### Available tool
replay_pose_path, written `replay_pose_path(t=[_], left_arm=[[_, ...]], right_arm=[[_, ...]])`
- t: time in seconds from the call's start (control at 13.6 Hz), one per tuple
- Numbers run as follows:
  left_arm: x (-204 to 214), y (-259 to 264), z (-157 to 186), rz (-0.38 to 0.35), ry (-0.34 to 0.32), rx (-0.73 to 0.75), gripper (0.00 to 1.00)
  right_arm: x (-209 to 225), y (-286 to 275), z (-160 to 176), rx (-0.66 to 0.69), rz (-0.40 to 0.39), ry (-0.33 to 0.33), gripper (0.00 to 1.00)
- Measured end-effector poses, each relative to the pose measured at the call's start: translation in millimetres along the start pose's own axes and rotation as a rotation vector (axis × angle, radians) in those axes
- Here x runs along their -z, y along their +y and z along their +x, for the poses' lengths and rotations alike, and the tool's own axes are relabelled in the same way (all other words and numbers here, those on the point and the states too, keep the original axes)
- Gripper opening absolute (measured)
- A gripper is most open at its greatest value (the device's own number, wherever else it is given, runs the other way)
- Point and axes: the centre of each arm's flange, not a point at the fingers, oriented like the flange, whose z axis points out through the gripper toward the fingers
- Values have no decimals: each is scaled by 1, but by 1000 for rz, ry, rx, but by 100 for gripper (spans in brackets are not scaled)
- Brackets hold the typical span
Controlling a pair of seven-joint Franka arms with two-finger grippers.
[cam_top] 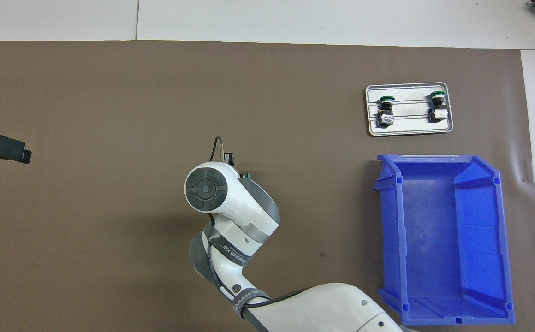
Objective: Place and press button with both arms
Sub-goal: 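Lower the green button onto the table and open the right gripper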
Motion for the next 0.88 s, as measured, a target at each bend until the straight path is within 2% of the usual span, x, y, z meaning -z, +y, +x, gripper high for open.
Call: replay_pose_path(t=[0.07,0.37,0.44,0.59,0.88], left_arm=[[0,0,0,0,0,0,100],[0,0,0,0,0,0,100],[0,0,0,0,0,0,100],[0,0,0,0,0,0,100],[0,2,0,0,-1,-4,100]], right_arm=[[-4,1,1,2,6,-7,48],[4,7,-5,96,34,0,95],[12,4,-6,128,47,2,100],[49,-15,3,193,80,-7,100],[151,-77,82,320,108,10,100]])
